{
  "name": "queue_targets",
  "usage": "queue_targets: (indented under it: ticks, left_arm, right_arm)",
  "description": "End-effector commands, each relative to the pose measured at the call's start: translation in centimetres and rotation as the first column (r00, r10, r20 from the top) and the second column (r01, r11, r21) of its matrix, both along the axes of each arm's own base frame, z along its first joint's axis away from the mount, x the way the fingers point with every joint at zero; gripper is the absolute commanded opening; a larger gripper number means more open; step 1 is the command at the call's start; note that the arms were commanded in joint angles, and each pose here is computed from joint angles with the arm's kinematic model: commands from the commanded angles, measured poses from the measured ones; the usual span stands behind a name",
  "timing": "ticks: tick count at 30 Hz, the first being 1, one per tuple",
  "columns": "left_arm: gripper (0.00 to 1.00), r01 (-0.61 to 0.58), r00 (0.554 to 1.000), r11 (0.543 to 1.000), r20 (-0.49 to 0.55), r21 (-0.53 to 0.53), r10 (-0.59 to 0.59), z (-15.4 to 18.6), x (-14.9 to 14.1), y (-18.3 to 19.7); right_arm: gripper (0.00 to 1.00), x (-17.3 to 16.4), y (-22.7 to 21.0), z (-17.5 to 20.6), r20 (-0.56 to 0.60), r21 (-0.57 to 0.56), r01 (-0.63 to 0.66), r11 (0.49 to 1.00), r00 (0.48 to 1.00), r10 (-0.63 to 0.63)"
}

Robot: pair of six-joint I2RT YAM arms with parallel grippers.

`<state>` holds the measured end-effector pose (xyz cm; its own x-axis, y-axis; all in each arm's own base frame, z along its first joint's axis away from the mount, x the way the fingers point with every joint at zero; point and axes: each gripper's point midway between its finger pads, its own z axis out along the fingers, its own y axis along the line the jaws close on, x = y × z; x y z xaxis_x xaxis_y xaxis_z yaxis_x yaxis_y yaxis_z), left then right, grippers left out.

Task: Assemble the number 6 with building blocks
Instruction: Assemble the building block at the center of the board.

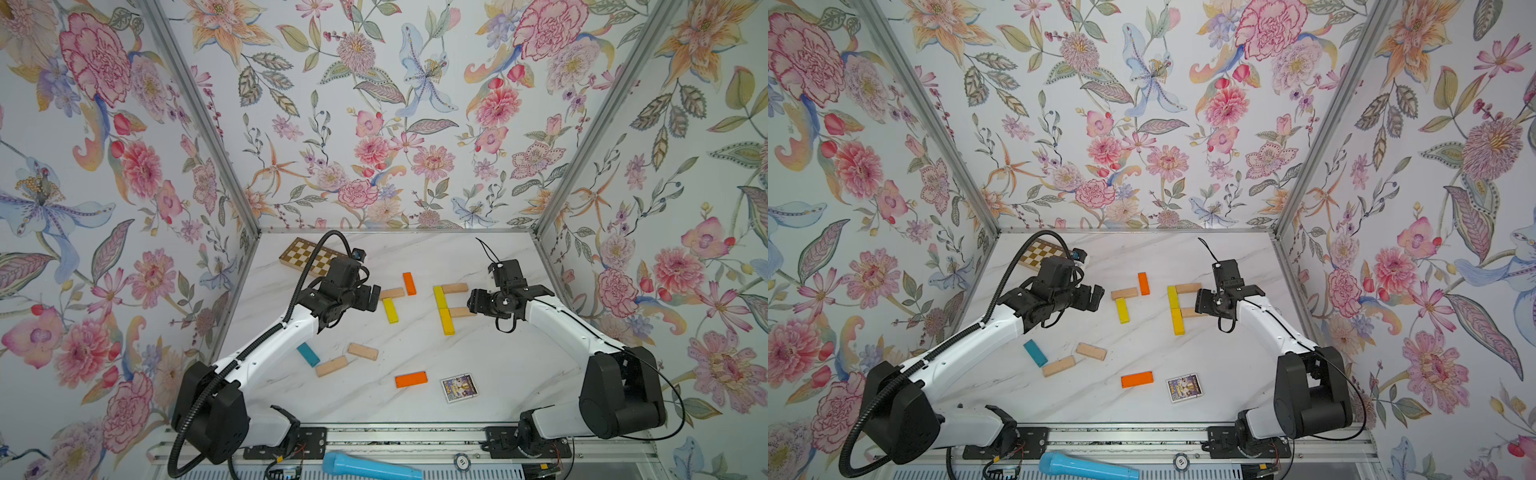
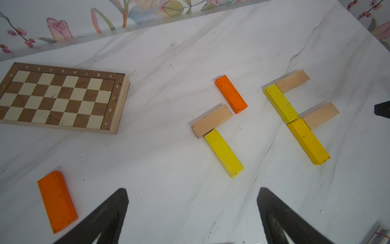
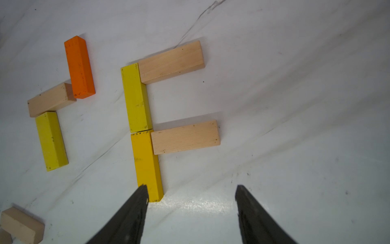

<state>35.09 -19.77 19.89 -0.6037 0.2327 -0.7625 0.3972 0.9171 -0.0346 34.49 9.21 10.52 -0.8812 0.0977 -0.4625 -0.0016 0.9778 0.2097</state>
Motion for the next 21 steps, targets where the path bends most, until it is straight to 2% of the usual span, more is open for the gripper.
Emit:
queue_targets:
  ticks: [1,5,9,14,16,21]
  left_arm:
    - [0.99,0.099,0.986,0.995,0.131,0.005,-0.099,2.7,0.8,-1.4]
    - [0.99,0.172,0.971,0.985,0.168,0.019,-0.172,2.0,0.6,-2.2]
    - [0.99,0.221,0.961,0.975,0.168,0.021,-0.222,1.0,0.1,-2.8]
    - [0.99,0.223,0.965,0.975,0.146,-0.012,-0.219,0.1,0.0,-3.2]
    - [0.98,0.206,0.972,0.978,0.126,-0.041,-0.200,-0.3,0.1,-3.3]
    - [0.86,0.120,0.993,0.986,0.027,-0.119,-0.118,-1.2,0.9,-4.3]
  right_arm:
    - [0.67,-0.2,0.2,-1.1,-0.016,-0.050,-0.131,0.990,0.991,0.130]
    - [0.68,-0.6,-0.1,-2.4,-0.044,-0.120,-0.224,0.967,0.974,0.220]
    - [0.68,-0.1,-0.7,-2.8,-0.026,-0.159,-0.251,0.955,0.968,0.250]
    - [0.68,1.0,-0.4,-2.5,0.010,-0.089,-0.222,0.971,0.975,0.223]
    - [0.67,1.6,-0.1,-2.2,0.023,-0.026,-0.185,0.982,0.982,0.186]
    - [0.66,2.9,-1.0,-1.7,0.025,0.022,-0.053,0.998,0.998,0.052]
